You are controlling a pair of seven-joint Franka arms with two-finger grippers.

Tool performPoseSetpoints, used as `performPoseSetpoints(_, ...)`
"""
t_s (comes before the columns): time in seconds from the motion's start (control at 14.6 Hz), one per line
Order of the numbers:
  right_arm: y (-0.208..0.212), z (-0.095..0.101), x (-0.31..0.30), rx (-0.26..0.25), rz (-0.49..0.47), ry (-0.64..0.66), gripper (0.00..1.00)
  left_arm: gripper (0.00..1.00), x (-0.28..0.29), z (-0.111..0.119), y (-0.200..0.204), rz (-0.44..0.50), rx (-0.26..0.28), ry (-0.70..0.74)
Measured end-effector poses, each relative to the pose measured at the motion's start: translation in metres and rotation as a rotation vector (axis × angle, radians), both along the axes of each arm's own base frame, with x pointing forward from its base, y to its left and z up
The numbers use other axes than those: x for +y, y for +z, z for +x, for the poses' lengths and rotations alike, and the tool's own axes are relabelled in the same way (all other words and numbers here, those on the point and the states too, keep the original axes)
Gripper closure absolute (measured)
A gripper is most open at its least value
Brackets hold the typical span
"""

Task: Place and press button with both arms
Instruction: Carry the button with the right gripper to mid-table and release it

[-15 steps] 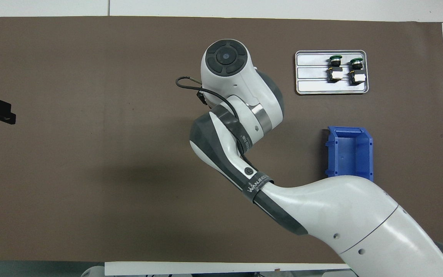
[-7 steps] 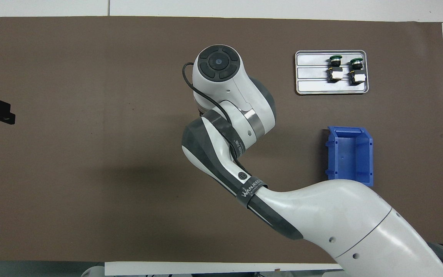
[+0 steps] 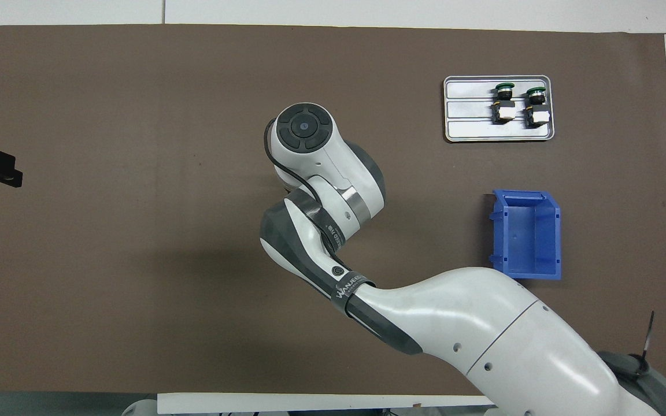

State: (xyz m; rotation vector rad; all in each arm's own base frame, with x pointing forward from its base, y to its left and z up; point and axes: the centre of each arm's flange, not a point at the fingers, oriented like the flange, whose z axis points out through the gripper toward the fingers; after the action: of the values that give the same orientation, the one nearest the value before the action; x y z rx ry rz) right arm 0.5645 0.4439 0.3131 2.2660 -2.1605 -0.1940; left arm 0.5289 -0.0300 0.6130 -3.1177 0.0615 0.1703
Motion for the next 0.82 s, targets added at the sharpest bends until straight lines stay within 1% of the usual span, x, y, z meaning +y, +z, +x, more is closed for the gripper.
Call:
performPoseSetpoints(0.21,-0.008,0.002,-0.007,0.004,-0.004,-0.010,0.59,0.00,0.001,0.000,0.000,0.000,0.001,0.002)
performPoseSetpoints(0.27,-0.011,0.000,-0.007,0.006,-0.006,-0.003,0.55,0.00,0.002,0.000,0.000,0.000,0.001,0.004)
performPoseSetpoints(0.34,-0.012,-0.002,-0.005,0.005,-0.006,0.016,0.45,0.00,0.003,0.000,0.000,0.000,0.002,0.005)
performPoseSetpoints(0.41,-0.011,-0.003,-0.004,0.004,-0.005,0.034,0.33,0.00,0.003,0.000,0.000,0.000,0.002,0.006)
performPoseSetpoints(0.48,-0.009,-0.001,-0.006,0.005,-0.006,0.040,0.22,0.00,0.003,0.000,0.000,0.000,0.002,0.006)
performPoseSetpoints(0.62,0.005,0.008,-0.018,0.013,-0.015,0.041,0.01,0.00,0.002,0.000,0.000,0.000,0.002,0.004)
performPoseSetpoints(0.68,0.017,0.015,-0.026,0.018,-0.018,0.066,0.00,0.00,0.001,0.000,0.000,0.000,0.002,0.002)
performPoseSetpoints(0.82,0.050,0.030,-0.055,0.010,-0.012,0.197,0.00,0.00,-0.001,0.000,0.000,0.000,0.002,-0.002)
